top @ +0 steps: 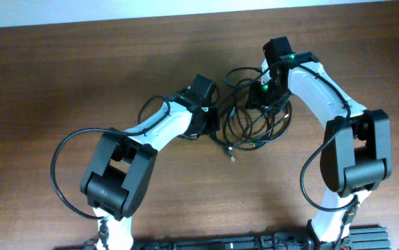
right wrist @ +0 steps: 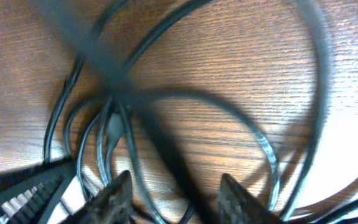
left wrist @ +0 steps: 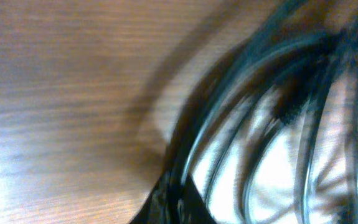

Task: Untangle cables
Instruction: 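Pull one cable with the right gripper far to the upper right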

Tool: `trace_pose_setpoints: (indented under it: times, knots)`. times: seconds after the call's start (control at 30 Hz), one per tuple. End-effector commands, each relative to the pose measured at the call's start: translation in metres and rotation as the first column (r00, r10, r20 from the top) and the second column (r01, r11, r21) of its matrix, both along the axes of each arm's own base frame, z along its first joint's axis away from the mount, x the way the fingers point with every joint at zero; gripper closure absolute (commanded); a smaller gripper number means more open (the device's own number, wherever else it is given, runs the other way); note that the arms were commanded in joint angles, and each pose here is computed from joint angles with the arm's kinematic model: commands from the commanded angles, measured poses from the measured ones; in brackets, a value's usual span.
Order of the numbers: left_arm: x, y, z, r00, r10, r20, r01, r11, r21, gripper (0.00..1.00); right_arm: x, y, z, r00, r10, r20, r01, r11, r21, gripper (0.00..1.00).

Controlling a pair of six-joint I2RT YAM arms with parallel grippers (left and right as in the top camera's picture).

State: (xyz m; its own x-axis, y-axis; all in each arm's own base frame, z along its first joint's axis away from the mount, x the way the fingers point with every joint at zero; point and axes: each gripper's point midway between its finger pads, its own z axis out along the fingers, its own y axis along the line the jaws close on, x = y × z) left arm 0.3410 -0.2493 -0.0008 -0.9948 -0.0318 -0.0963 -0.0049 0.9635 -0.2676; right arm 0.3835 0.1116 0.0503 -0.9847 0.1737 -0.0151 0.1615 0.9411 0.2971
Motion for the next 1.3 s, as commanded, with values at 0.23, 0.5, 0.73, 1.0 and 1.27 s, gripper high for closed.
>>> trace_pose_setpoints:
  times: [0.23, 0.5, 0.73, 1.0, 1.27]
  knots:
    - [0.018, 0.130, 0.006, 0.963, 0.269, -0.028, -0.228, 0.864, 0.448, 1.00, -0.030, 0.078, 0.015, 0.832, 0.520, 0.196, -0.553, 0.807, 0.207, 0.52]
    - [0.028, 0.132, 0.006, 0.960, 0.280, 0.008, -0.255, 0.865, 0.432, 1.00, -0.087, 0.119, 0.013, 0.583, 0.786, 0.204, -0.812, 0.554, 0.186, 0.37]
    - [0.034, 0.155, 0.004, 0.931, 0.364, -0.033, -0.325, 0.864, 0.386, 1.00, -0.076, 0.109, -0.038, 0.562, 0.819, 0.111, -0.813, 0.573, -0.106, 0.36]
    - [0.036, 0.155, 0.004, 0.930, 0.366, -0.029, -0.329, 0.865, 0.380, 1.00, -0.059, 0.109, -0.050, 0.607, 0.783, 0.135, -0.766, 0.621, -0.163, 0.76]
    - [0.036, 0.156, 0.004, 0.929, 0.369, -0.029, -0.331, 0.864, 0.380, 1.00, -0.004, 0.095, 0.085, 0.738, 0.615, 0.278, -0.631, 0.775, -0.039, 0.96]
